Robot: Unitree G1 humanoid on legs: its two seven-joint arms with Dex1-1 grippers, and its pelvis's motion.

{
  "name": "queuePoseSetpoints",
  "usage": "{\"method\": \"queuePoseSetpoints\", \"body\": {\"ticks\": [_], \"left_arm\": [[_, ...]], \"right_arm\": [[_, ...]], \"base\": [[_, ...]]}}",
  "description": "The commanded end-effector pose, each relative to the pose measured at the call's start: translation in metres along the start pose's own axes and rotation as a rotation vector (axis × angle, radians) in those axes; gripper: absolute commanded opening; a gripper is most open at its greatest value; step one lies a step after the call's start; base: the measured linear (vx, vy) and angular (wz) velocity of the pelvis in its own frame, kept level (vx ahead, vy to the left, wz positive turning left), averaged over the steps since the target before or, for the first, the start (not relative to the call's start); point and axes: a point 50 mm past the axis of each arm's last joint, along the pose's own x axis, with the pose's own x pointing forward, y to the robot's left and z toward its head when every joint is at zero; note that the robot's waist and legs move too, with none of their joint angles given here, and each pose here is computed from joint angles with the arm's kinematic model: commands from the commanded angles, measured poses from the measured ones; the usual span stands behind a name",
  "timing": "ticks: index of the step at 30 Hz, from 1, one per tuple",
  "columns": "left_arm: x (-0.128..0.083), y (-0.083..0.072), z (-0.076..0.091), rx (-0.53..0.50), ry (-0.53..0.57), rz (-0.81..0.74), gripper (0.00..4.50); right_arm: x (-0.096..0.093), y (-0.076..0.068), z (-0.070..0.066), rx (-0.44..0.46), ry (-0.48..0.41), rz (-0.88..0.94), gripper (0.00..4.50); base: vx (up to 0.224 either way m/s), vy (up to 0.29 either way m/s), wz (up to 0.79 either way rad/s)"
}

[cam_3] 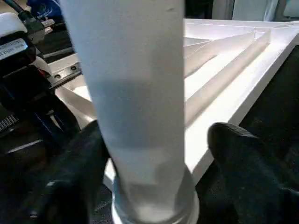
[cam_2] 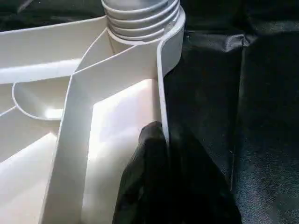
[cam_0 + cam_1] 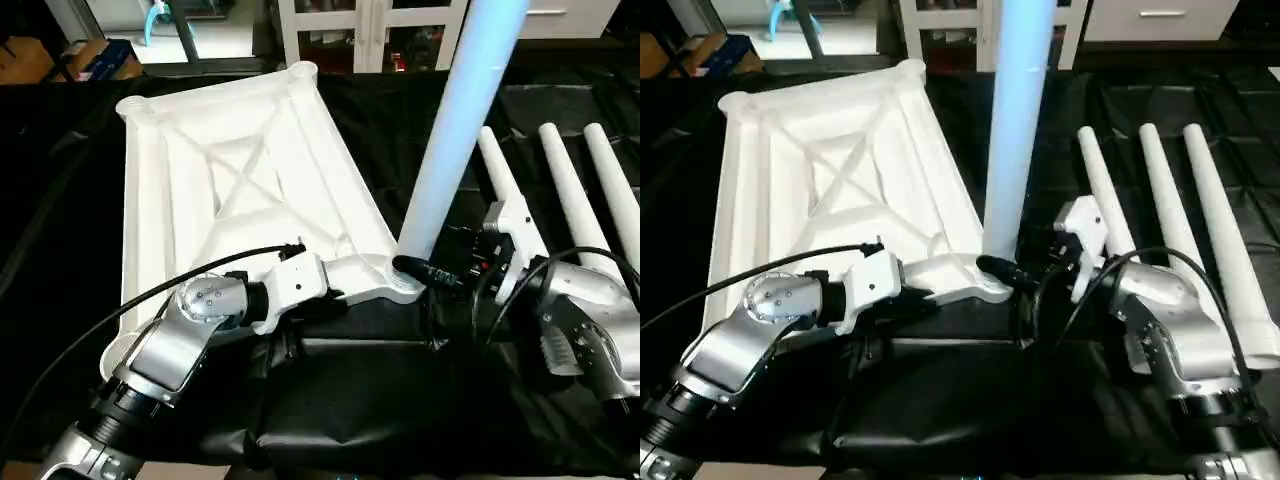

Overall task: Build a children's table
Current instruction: Rotate leg to tighten

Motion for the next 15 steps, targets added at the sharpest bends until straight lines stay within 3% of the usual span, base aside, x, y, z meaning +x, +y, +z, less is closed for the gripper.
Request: {"method": "queuePoseSetpoints", "body": {"ticks": [1,2,15], "left_arm": [[0.0040,-0.0139,-0.0106,-0.032,0.026,-0.081,0.00],[0.0040,-0.0140,-0.0105,-0.032,0.026,-0.081,0.00],[0.0052,-0.0169,-0.0098,-0.029,0.025,-0.096,0.00]], "right_arm": [[-0.0031,-0.0094,0.0016,0.000,0.010,-0.059,3.25],[-0.0026,-0.0093,0.0016,0.008,0.009,-0.049,3.02],[-0.0010,-0.0049,-0.0043,0.036,0.019,-0.008,2.19]], "base": [[0.000,0.000,0.00],[0.000,0.000,0.00],[0.000,0.000,0.00]]}}
